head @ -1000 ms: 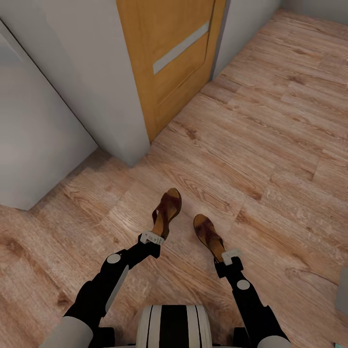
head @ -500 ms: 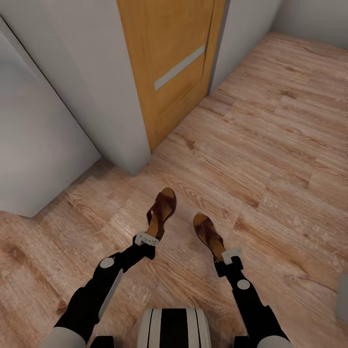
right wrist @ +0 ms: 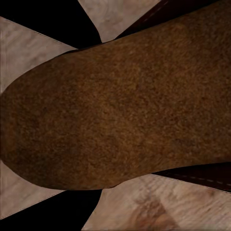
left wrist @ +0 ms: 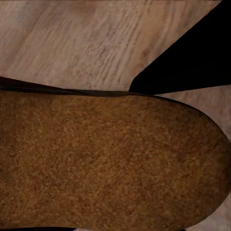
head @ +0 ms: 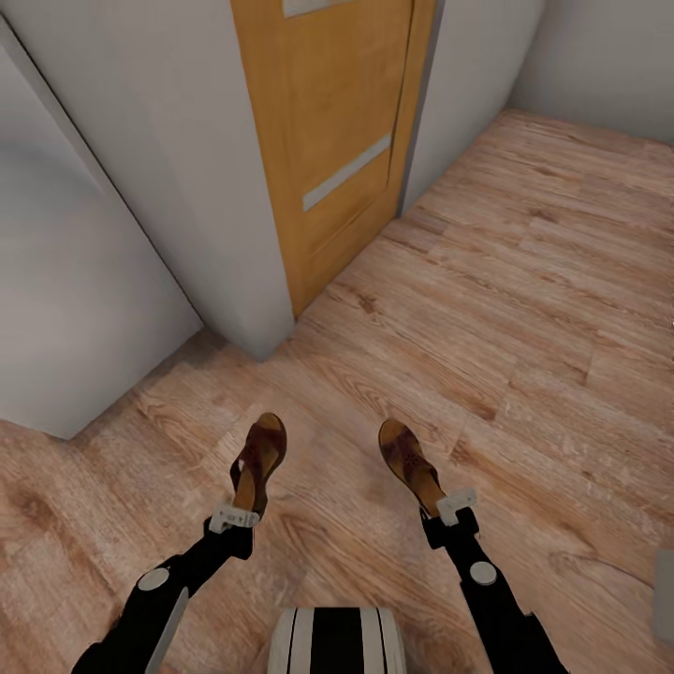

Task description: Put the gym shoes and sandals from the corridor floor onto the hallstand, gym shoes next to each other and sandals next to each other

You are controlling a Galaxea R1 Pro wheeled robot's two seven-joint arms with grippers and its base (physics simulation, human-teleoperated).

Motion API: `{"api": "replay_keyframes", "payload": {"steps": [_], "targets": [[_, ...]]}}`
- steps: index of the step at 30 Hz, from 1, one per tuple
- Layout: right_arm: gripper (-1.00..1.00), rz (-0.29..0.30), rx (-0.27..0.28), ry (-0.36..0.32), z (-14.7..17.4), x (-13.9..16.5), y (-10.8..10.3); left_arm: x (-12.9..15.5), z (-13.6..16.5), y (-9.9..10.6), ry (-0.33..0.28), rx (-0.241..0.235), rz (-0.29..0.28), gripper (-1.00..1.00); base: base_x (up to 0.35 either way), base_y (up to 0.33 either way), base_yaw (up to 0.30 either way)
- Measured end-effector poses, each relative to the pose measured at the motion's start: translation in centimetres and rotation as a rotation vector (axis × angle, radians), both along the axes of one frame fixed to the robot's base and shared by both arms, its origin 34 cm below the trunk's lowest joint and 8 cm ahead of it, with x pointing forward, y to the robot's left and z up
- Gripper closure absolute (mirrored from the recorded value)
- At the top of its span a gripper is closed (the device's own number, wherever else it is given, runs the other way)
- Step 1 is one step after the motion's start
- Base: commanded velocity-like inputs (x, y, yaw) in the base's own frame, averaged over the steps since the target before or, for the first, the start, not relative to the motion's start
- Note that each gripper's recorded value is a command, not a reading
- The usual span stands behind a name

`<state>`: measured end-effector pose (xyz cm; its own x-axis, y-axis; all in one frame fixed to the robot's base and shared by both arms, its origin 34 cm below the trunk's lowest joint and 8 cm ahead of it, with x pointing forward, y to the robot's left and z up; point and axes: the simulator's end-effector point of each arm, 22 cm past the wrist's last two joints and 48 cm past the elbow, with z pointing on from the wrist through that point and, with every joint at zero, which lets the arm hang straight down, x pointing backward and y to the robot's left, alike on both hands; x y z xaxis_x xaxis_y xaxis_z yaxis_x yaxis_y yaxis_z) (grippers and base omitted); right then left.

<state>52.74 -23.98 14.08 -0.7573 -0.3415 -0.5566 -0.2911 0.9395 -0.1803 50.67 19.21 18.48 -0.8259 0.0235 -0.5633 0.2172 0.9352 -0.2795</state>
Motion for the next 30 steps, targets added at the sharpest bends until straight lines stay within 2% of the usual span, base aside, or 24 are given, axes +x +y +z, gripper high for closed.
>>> {"api": "replay_keyframes", "payload": {"steps": [1,5,7,9,11,13,16,17,20,26,30], "targets": [[1.0,0.007,0.006,-0.008,0.1,-1.3,0.2,-1.1,-0.2,0.6,0.0,0.022,0.012,1.0,0.0,0.0,0.0],[1.0,-0.016,0.011,-0.035,0.9,-3.3,-0.8,-1.8,0.6,1.7,-0.047,0.061,0.042,1.0,0.0,0.0,0.0],[1.0,-0.076,0.002,-0.051,1.2,-5.0,-3.0,-3.1,0.8,2.6,-0.064,0.094,0.067,1.0,0.0,0.0,0.0],[1.0,-0.107,-0.005,-0.065,1.7,-5.6,-4.2,-3.9,1.1,2.9,-0.073,0.106,0.08,1.0,0.0,0.0,0.0],[1.0,-0.171,-0.022,-0.076,2.1,-7.9,-6.7,-6.1,1.4,3.7,-0.087,0.135,0.104,1.0,0.0,0.0,0.0],[1.0,-0.186,-0.028,-0.087,2.5,-10.4,-7.6,-7.7,1.8,4.5,-0.104,0.163,0.129,1.0,0.0,0.0,0.0],[1.0,-0.175,-0.021,-0.124,3.4,-11.9,-7.4,-9.8,1.7,5.7,-0.091,0.194,0.169,1.0,0.0,0.0,0.0],[1.0,-0.166,-0.015,-0.132,3.6,-12.9,-7.1,-10.7,1.6,6.7,-0.083,0.207,0.202,1.0,0.0,0.0,0.0],[1.0,-0.164,0.001,-0.125,3.5,-14.7,-6.5,-11.6,2.0,8.6,-0.097,0.232,0.257,1.0,0.0,0.0,0.0],[1.0,-0.172,0.014,-0.132,3.9,-14.9,-6.2,-14.6,1.0,11.8,-0.06,0.29,0.327,1.0,0.0,0.0,0.0],[1.0,-0.176,0.024,-0.131,4.0,-15.2,-5.8,-15.1,1.3,12.9,-0.091,0.307,0.355,1.0,0.0,0.0,-0.049]]}}
